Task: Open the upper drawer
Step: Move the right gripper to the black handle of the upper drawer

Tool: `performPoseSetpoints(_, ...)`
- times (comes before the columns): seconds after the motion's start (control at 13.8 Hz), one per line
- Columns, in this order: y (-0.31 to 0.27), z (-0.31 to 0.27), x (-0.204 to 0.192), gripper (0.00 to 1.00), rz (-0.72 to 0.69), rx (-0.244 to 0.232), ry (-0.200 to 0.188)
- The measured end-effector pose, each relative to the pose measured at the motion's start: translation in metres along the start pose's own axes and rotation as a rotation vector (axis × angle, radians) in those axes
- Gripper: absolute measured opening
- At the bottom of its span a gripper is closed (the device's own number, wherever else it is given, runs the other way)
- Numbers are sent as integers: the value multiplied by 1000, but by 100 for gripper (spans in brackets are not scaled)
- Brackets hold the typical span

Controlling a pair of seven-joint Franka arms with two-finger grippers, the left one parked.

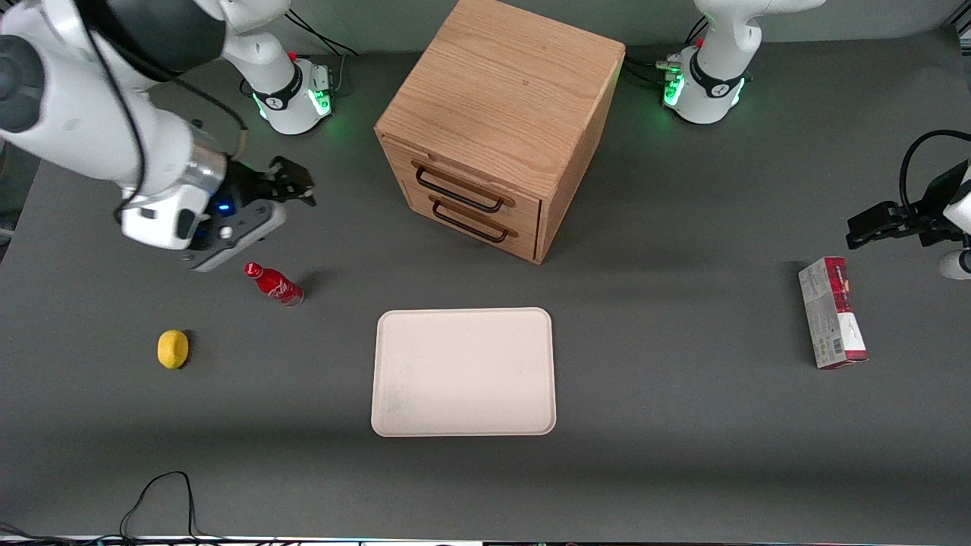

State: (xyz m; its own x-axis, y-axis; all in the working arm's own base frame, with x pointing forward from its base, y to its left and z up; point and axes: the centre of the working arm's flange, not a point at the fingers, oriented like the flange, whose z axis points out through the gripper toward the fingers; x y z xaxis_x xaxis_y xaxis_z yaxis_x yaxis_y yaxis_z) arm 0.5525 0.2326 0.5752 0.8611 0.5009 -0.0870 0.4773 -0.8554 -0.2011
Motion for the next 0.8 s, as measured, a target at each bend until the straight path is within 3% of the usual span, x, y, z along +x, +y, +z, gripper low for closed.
performPoseSetpoints(0.29,-74,51,24,100,-162,8,-84)
performPoseSetpoints(0.51,-109,95,42,100,-289,61,-143)
performPoseSetpoints(0.8,-119,130,59,100,-328,98,-175)
